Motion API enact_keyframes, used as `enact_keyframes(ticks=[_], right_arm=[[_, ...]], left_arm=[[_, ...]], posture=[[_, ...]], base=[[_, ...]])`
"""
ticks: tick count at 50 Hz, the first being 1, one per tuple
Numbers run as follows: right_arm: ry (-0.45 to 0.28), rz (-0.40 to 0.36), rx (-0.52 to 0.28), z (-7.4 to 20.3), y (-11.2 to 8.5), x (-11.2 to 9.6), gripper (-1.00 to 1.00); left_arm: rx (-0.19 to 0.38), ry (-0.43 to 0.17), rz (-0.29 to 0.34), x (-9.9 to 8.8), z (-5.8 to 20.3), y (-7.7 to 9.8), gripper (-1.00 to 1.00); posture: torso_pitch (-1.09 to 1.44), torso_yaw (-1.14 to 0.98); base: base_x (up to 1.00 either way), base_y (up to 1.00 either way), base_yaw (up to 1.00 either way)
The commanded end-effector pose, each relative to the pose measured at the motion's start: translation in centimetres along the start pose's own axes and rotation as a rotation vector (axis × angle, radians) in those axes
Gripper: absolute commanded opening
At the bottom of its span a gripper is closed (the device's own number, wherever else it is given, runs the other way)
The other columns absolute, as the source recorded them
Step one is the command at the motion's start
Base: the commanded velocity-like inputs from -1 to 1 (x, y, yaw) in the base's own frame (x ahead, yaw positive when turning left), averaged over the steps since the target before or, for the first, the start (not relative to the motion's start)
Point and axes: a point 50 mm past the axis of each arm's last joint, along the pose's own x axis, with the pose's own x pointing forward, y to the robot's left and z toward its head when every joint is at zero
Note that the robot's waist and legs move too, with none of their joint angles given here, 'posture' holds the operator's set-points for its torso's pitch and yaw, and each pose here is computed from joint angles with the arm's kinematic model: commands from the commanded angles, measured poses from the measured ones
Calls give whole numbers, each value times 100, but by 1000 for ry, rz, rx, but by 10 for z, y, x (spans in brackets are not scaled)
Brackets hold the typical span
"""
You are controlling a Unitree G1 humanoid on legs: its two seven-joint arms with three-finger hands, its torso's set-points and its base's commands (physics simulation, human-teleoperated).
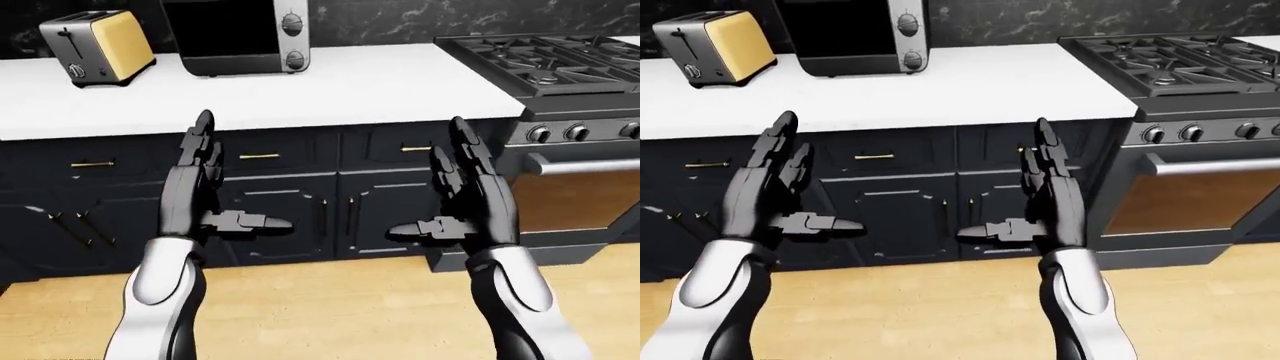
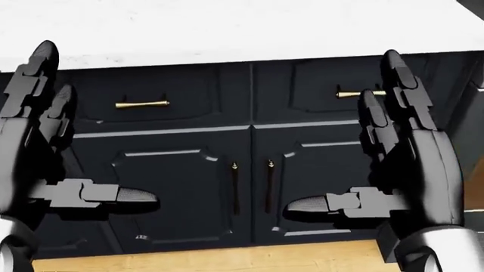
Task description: Open the toaster oven door.
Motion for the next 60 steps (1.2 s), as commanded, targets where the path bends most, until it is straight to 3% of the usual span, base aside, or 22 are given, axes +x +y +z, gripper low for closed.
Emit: enact_keyframes(ticks=[1,14,15,25,60], right_arm=[[-105,-1,-8,18,0,-1,100],[-120,22,25,22,2,-2,100],[-120,30,80,24,3,-2,100],[-118,12,75,21,0,-1,100],[-127,19,63,20,0,-6,100]], left_arm=[[5,-105,-20,-1,17,-4,100],[6,-107,-20,0,21,-5,100],[5,-108,-21,0,21,-5,100],[1,-104,-19,-1,18,-4,100],[4,-108,-23,0,18,-6,100]], posture=[[0,0],[0,0],[0,0],[0,0],[0,0]], base=[[41,0,0],[21,0,1],[0,0,45],[0,0,62],[31,0,0]])
